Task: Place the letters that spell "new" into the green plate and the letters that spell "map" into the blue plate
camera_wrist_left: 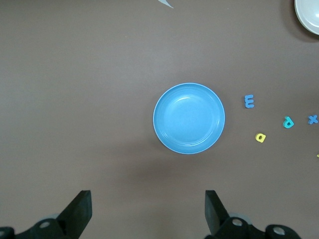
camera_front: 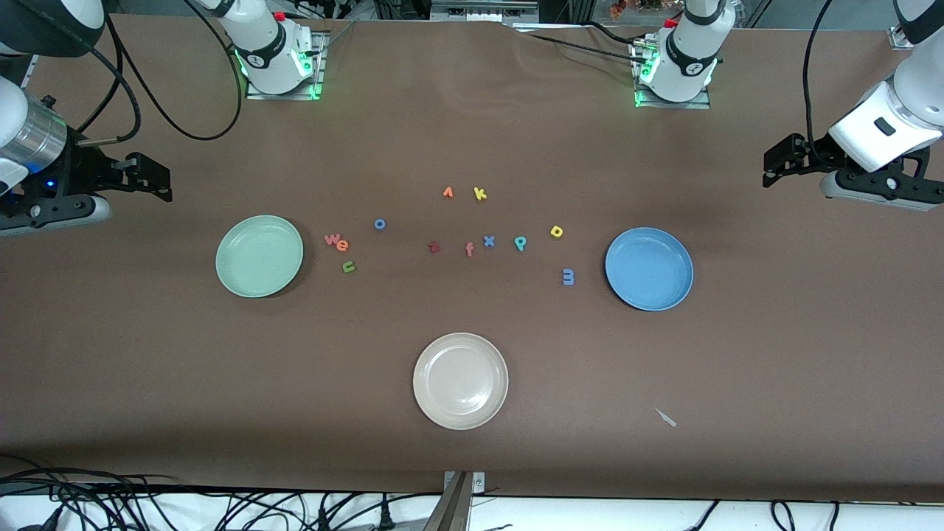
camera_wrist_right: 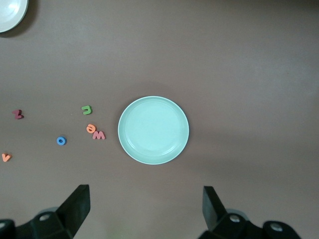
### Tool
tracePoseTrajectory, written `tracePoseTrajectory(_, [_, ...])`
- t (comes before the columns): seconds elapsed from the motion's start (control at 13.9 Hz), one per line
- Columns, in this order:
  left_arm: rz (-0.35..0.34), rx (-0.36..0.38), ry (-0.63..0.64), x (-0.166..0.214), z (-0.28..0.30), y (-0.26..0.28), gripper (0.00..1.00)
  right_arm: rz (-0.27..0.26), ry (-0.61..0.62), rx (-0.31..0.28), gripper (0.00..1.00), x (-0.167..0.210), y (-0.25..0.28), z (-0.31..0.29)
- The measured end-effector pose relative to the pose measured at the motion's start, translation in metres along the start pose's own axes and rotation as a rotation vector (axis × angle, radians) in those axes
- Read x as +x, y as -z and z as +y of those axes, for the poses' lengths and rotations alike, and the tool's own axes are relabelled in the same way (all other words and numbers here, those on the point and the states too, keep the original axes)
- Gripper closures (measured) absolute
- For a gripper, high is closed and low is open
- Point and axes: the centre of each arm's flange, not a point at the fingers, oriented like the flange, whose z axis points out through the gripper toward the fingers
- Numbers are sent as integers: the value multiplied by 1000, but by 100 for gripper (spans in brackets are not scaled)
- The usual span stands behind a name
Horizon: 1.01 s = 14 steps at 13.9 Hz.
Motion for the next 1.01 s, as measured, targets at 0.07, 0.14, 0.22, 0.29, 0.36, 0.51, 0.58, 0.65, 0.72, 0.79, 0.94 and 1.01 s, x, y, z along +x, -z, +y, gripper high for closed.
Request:
tracePoseTrajectory(0.07, [0, 0, 0, 0, 0, 0, 0, 0, 0, 0, 0, 0, 0, 0])
tracePoseTrajectory(0.14, [0, 0, 0, 0, 0, 0, 0, 0, 0, 0, 0, 0, 0, 0])
tracePoseTrajectory(0.22, [0, 0, 0, 0, 0, 0, 0, 0, 0, 0, 0, 0, 0, 0])
tracePoseTrajectory(0.29, [0, 0, 0, 0, 0, 0, 0, 1, 1, 0, 0, 0, 0, -1])
tracePoseTrajectory(0.36, [0, 0, 0, 0, 0, 0, 0, 1, 2, 0, 0, 0, 0, -1])
tracePoseTrajectory(0.51, [0, 0, 0, 0, 0, 0, 0, 10, 5, 1, 0, 2, 1, -3])
tracePoseTrajectory(0.58, [0, 0, 0, 0, 0, 0, 0, 14, 7, 2, 0, 2, 1, -4])
tracePoseTrajectory(0.65, [0, 0, 0, 0, 0, 0, 0, 14, 9, 3, 0, 3, 0, -5])
tracePoseTrajectory(0.72, [0, 0, 0, 0, 0, 0, 0, 14, 9, 4, 0, 3, 0, -6])
tracePoseTrajectory(0.79, [0, 0, 0, 0, 0, 0, 0, 14, 10, 4, 0, 3, 0, -6])
tracePoseTrajectory(0.94, [0, 0, 0, 0, 0, 0, 0, 14, 10, 4, 0, 4, -1, -6])
tracePoseTrajectory(1.01, [-3, 0, 0, 0, 0, 0, 0, 15, 10, 4, 0, 4, -1, -6])
